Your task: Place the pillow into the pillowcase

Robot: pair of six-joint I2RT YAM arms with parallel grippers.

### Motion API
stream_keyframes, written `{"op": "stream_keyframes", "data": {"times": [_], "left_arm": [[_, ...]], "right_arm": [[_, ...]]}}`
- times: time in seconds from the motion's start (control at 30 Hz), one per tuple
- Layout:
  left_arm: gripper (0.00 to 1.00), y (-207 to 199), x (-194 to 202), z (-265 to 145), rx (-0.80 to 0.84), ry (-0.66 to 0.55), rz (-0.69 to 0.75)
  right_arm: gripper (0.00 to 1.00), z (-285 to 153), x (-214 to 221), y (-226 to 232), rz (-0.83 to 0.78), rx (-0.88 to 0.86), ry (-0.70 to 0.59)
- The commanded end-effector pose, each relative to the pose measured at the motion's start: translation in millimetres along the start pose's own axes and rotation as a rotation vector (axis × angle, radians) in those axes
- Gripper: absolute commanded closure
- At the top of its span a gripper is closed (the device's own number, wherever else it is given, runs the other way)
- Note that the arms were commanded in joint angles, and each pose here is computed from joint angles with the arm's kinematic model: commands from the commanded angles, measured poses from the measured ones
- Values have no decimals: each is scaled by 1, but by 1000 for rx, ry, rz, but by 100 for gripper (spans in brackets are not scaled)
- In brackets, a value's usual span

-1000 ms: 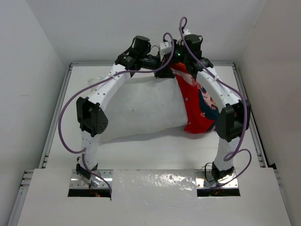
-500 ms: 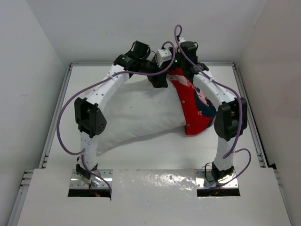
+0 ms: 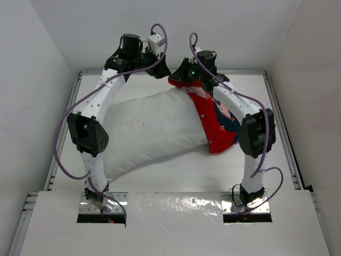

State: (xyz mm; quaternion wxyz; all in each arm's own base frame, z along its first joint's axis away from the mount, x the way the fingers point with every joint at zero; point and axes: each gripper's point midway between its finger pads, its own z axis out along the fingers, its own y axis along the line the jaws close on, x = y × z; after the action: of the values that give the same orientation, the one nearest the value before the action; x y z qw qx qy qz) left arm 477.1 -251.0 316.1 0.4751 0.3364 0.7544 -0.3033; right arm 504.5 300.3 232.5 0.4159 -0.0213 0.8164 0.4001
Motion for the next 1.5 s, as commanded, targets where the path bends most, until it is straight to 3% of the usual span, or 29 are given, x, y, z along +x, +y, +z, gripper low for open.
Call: {"op": "stream_keyframes", "data": {"times": [0.0, 0.03, 0.07, 0.17, 0.37, 0.6, 0.87, 1.0, 1.03, 1.13, 1.23, 1.27, 1.3, 1.37, 1.4, 1.47], "left_arm": [[52, -2, -1, 17, 23, -26, -14], [65, -2, 0, 19, 26, -26, -17], [71, 0, 2, 21, 36, -25, -30], [75, -10, 6, 22, 109, -22, -29], [40, -19, 29, 24, 170, 25, -45], [41, -7, 35, 44, 143, 6, -144], [38, -24, 33, 64, 297, -67, -222], [58, -26, 42, 75, 317, -55, -270], [73, -24, 42, 77, 313, -59, -286], [100, -18, 36, 80, 289, -84, -307], [100, -17, 34, 79, 281, -95, -307], [100, -15, 34, 77, 278, -94, -300], [100, -14, 37, 77, 271, -87, -300], [100, -6, 46, 75, 220, -61, -282], [100, -3, 50, 74, 193, -48, -274], [100, 6, 59, 70, 125, -16, -218]], "right_arm": [[100, -23, -34, 54, -51, -118, -96], [100, -24, -34, 55, -58, -116, -98], [100, -26, -35, 55, -65, -115, -102], [100, -30, -38, 52, -60, -84, -125], [100, -35, -51, 56, -70, -73, -165], [100, -35, -50, 65, -76, -92, -164], [100, -31, -43, 66, -66, -98, -147], [100, -32, -49, 74, -63, -116, -158], [100, -30, -48, 76, -65, -123, -153], [100, -29, -46, 76, -71, -120, -137], [98, -30, -38, 72, -91, -103, -109], [89, -32, -37, 71, -100, -100, -100], [55, -33, -31, 68, -106, -81, -69], [29, -44, -24, 57, -166, -6, -5], [7, -50, -21, 49, -194, 37, 11], [1, -73, -21, 28, -262, 176, 7]]}}
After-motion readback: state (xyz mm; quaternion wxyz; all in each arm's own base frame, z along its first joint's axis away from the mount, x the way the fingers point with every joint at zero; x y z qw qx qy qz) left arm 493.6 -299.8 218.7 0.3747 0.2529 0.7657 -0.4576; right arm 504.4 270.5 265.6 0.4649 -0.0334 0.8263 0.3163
